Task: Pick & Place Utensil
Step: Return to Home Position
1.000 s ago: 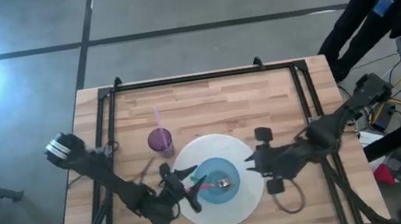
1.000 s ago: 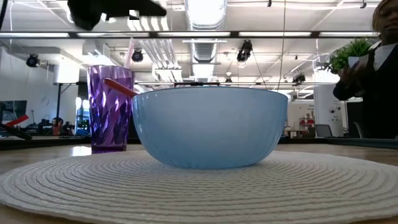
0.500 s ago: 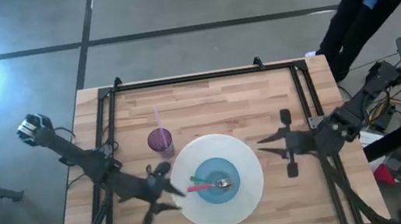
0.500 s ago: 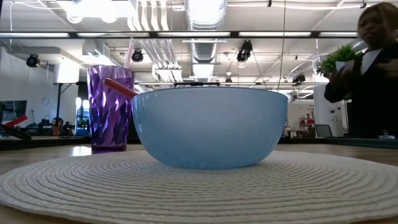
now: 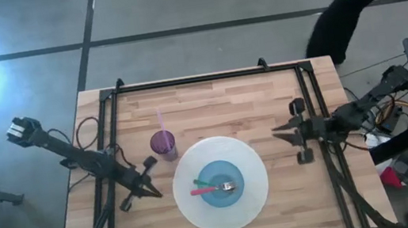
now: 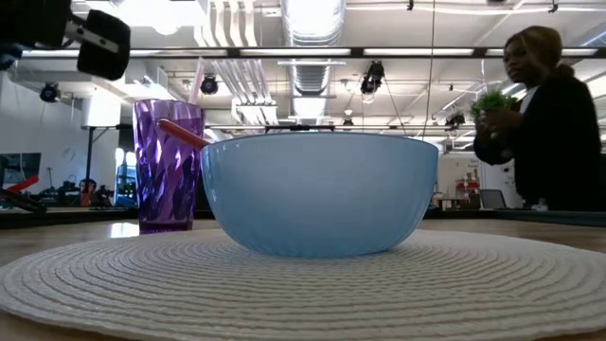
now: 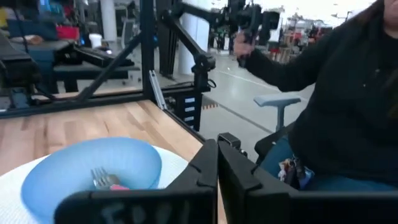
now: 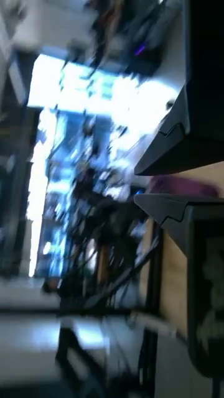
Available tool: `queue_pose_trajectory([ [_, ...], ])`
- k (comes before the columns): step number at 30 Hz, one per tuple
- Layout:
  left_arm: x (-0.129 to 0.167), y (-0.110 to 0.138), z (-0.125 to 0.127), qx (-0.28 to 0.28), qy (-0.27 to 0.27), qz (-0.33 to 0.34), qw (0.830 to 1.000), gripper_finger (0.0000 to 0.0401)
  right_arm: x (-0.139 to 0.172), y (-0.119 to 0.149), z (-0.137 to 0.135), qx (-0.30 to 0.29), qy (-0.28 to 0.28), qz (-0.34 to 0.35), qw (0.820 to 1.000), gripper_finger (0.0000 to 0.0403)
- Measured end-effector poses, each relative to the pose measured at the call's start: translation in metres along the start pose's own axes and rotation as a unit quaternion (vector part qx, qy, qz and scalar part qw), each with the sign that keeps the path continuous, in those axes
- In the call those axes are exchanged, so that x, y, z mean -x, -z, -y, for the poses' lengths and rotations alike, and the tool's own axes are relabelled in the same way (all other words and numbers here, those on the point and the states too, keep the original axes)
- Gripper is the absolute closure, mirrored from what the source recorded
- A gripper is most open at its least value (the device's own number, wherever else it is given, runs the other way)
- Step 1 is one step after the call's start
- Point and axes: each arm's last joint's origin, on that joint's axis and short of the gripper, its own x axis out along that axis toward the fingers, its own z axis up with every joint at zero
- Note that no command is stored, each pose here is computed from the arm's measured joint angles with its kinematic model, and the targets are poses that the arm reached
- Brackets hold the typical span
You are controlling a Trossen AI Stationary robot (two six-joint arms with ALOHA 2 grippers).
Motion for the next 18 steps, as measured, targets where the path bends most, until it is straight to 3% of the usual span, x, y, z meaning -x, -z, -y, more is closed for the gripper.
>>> queue_pose_trajectory([
  [4, 0.016, 0.012, 0.000, -0.002, -0.014, 0.019, 1.000, 0.0399, 0.000, 0.021, 0.013, -0.006, 0.042, -0.023, 0.999, 0.0351],
  [12, 0.028, 0.020, 0.000, -0.005, -0.015, 0.025, 1.000, 0.0401, 0.009, 0.046, 0.033, 0.006, 0.012, -0.017, 1.000, 0.0351],
  [18, 0.032, 0.021, -0.003, -0.039, -0.032, 0.013, 0.999, 0.0401, 0.019, 0.069, 0.049, 0.002, 0.058, -0.023, 0.998, 0.0351],
])
